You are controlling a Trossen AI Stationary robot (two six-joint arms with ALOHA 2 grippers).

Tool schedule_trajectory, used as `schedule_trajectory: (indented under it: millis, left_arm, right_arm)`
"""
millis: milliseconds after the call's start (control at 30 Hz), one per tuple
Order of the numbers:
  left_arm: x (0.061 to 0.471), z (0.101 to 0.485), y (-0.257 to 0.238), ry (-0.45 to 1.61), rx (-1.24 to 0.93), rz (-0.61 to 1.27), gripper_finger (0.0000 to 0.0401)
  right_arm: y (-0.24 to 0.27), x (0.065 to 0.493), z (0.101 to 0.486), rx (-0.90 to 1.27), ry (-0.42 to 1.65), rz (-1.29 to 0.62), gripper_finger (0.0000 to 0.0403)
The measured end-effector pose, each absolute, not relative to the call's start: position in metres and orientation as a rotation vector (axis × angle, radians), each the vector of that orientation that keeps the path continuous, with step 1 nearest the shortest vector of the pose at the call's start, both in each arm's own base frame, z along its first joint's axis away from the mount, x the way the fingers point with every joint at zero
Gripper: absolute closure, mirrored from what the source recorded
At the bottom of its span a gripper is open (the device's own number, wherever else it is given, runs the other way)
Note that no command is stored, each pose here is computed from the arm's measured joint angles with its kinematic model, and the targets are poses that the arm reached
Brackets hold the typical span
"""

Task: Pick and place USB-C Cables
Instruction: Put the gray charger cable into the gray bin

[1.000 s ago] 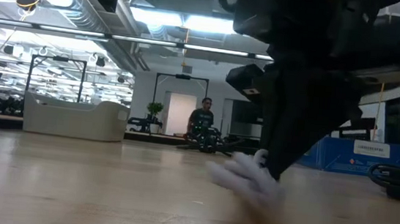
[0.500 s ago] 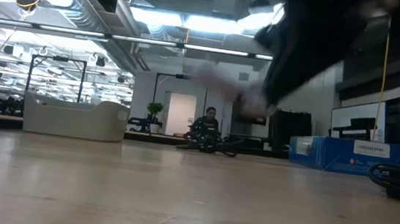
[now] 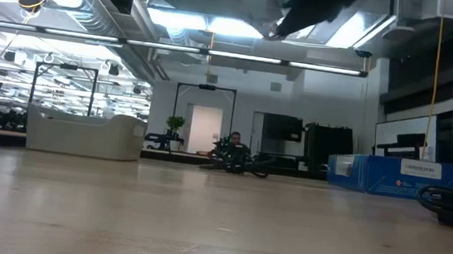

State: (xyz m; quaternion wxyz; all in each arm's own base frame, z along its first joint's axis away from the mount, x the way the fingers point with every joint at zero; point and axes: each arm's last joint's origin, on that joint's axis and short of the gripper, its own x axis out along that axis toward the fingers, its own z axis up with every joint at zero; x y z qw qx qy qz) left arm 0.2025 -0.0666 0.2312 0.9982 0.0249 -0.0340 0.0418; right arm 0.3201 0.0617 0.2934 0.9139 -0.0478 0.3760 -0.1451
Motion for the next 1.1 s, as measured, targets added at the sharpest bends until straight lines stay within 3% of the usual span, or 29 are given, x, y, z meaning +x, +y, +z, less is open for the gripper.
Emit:
schedule_trajectory:
  millis: [300, 500, 733, 1100]
  left_arm:
    - [0.203, 0.231, -0.067, -0.066, 0.051, 0.084, 0.0376]
    - [0.203, 0.231, -0.067, -0.066, 0.051, 0.083, 0.0376]
    - [0.203, 0.231, -0.067, -0.065, 0.051, 0.084, 0.0376]
    - [0.203, 0.231, -0.067, -0.065, 0.051, 0.083, 0.0376]
  right_arm:
    - [-0.033, 0.348, 0.295, -0.124, 0.670, -0.410, 0.0397]
    - [-0.089, 0.363, 0.295, 0.018, 0.480, -0.363, 0.0397]
    - [-0.114, 0.394, 0.275, 0.076, 0.449, -0.295, 0.0397]
    - [-0.137, 0.481, 0.282, 0.023, 0.503, -0.228, 0.0397]
